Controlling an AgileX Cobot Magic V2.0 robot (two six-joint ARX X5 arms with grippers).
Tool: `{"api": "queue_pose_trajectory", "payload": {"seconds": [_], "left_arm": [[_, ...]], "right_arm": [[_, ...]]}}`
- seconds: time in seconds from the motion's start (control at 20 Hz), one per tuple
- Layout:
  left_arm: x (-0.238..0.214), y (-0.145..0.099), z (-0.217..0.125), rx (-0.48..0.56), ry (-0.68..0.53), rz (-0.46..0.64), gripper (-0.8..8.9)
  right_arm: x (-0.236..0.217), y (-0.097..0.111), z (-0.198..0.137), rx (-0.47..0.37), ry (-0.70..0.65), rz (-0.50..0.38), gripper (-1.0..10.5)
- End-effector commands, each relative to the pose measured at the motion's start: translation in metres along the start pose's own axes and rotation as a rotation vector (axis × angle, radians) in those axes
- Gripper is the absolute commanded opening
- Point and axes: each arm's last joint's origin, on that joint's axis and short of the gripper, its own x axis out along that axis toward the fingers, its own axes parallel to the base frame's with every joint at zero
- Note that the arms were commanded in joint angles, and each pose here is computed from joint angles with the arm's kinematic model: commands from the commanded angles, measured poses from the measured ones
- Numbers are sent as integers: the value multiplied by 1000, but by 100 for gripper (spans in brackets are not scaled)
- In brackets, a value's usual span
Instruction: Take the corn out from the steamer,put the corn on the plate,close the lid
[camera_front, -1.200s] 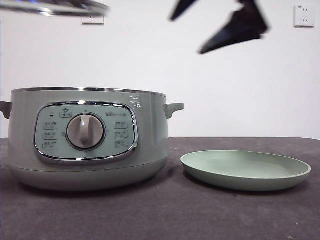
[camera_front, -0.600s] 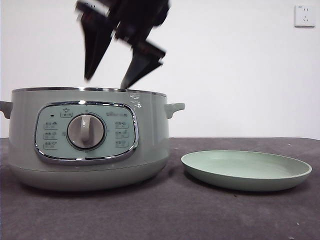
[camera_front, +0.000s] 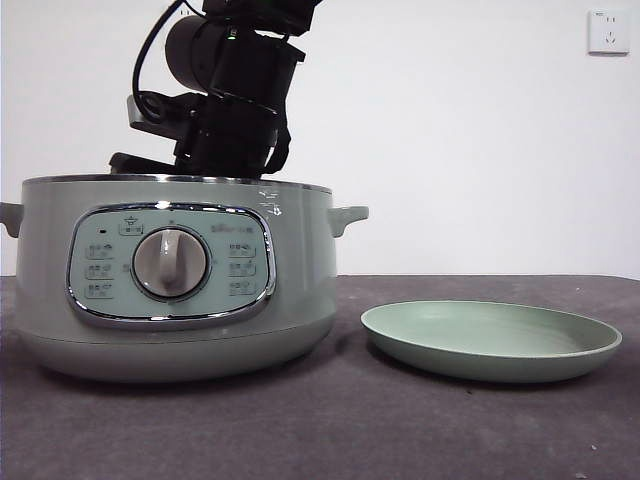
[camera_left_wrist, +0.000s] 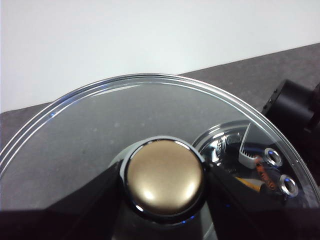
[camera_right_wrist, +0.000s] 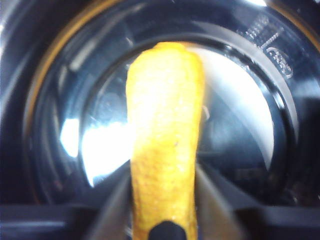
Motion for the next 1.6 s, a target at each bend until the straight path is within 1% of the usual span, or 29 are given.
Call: {"api": "queue_pose_trajectory", "payload": {"seconds": [0.05,0.2,0.3,0.35,0.45,0.6,0.7,0.8,0.95,1.1,1.2,1.35,1.6], "left_arm": [[-5,2,6,-8,-55,3,-9],[2,-1,7,-3,-42,1,-9],[17,-6,9,7,-11,-7,-9],[26,-9,11,10,-1,-18,-9],[45,-17,16,10,-2,-93,-9],[65,-26,20,11,1,-156,-9],[74,-30,20,12,13,-191,-9],[80,-32,19,15,29,-192,-9],[84,-33,19,17,37,-192,-9],[84,-33,21,12,17,-192,-9],[84,-33,22,9,3,-191,-9],[84,-33,23,4,-7,-191,-9],[84,-33,23,4,-8,-191,-9]], "right_arm": [[-16,5,4,0,-41,2,-16],[-87,5,-1,8,-114,-13,-16],[-133,-2,-18,40,-94,-21,-16],[-153,-8,-29,66,-58,-27,-16],[-180,-23,-52,130,25,-46,-16],[-191,-54,-63,258,33,-150,-16],[-188,-72,-72,341,66,-203,-16],[-175,-86,-85,385,136,-241,-16],[-148,-105,-109,446,251,-240,-16],[-114,-117,-131,491,305,-234,-16],[-91,-119,-143,506,312,-235,-16],[-65,-119,-152,503,259,-248,-16],[-44,-117,-158,495,192,-258,-16]]}}
